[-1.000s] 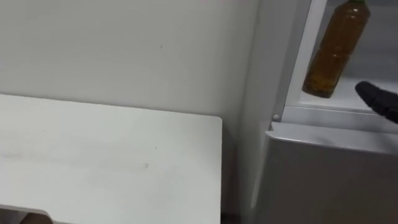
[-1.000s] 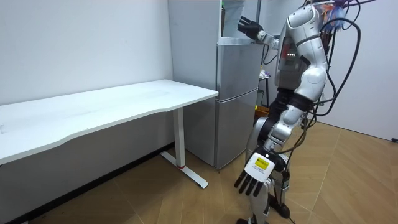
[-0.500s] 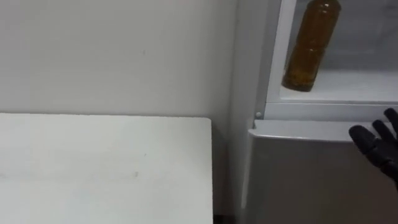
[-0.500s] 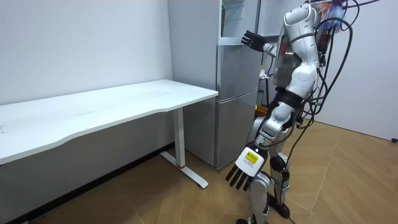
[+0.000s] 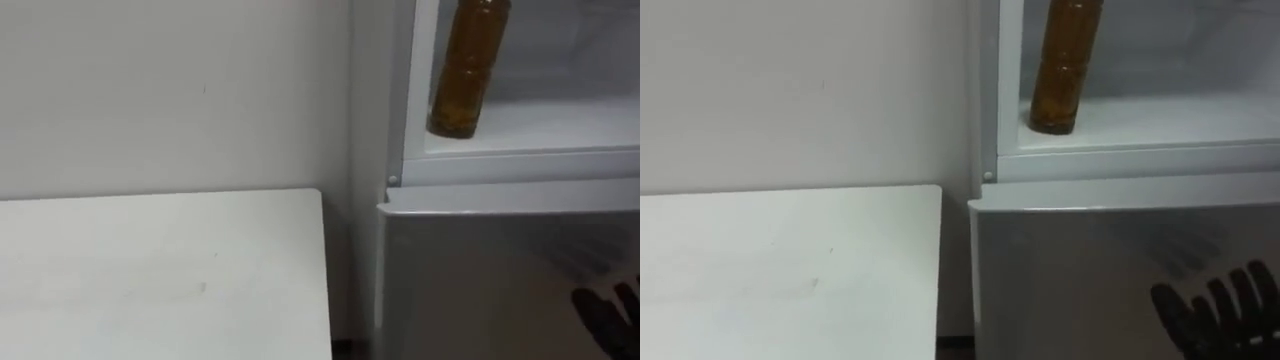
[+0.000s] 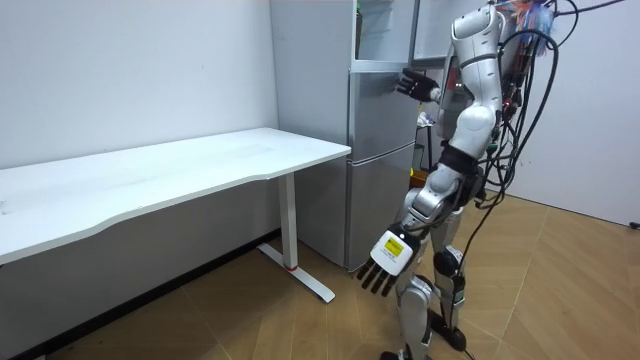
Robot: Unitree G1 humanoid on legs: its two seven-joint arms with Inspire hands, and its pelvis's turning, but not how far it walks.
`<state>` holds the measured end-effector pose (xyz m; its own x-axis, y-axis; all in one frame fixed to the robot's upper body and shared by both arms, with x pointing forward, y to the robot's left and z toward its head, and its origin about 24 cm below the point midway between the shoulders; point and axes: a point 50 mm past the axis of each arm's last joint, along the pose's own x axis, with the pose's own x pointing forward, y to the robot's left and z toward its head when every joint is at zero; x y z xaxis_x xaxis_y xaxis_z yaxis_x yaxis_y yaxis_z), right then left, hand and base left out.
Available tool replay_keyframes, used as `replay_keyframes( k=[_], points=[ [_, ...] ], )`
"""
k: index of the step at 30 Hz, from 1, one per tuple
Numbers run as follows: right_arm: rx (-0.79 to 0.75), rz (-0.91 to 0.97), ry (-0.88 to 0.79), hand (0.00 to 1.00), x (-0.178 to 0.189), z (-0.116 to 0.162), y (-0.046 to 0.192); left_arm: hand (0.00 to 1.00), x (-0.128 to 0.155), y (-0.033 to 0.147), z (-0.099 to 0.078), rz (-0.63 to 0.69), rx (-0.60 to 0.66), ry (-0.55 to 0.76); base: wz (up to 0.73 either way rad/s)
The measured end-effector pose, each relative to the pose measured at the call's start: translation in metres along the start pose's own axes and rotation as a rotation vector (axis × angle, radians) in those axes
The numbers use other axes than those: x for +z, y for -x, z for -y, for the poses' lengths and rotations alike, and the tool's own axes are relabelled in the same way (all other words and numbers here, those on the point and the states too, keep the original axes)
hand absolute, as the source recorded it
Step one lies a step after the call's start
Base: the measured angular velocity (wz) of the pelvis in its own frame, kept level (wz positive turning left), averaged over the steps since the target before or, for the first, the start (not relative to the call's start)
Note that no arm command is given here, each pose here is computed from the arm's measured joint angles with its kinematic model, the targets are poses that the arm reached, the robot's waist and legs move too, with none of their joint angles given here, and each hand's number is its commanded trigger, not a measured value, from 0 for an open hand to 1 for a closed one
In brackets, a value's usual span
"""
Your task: Put the bottle in the upper fridge
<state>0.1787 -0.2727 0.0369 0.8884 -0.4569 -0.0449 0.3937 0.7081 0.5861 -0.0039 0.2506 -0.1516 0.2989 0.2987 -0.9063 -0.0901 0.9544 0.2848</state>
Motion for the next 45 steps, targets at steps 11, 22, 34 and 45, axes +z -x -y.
replay_keyframes(
  k=[11, 22, 34, 45],
  points=[
    [-0.365, -0.161, 0.252, 0.0, -0.041, 0.061, 0.023, 0.0, 0.009, -0.002, 0.007, 0.048, 0.019, 0.071, -0.02],
    [-0.734, -0.467, 0.544, 0.0, -0.083, 0.14, 0.094, 0.0, 0.002, 0.0, 0.008, 0.028, 0.05, 0.143, 0.0],
    [-0.731, -0.973, 0.537, 0.0, -0.122, 0.178, 0.166, 0.0, -0.021, 0.003, 0.011, -0.079, 0.043, 0.105, 0.01],
    [-0.622, -1.164, 0.388, 0.0, -0.14, 0.171, 0.175, 0.0, -0.026, 0.003, 0.01, -0.161, 0.012, 0.06, 0.05]
  ],
)
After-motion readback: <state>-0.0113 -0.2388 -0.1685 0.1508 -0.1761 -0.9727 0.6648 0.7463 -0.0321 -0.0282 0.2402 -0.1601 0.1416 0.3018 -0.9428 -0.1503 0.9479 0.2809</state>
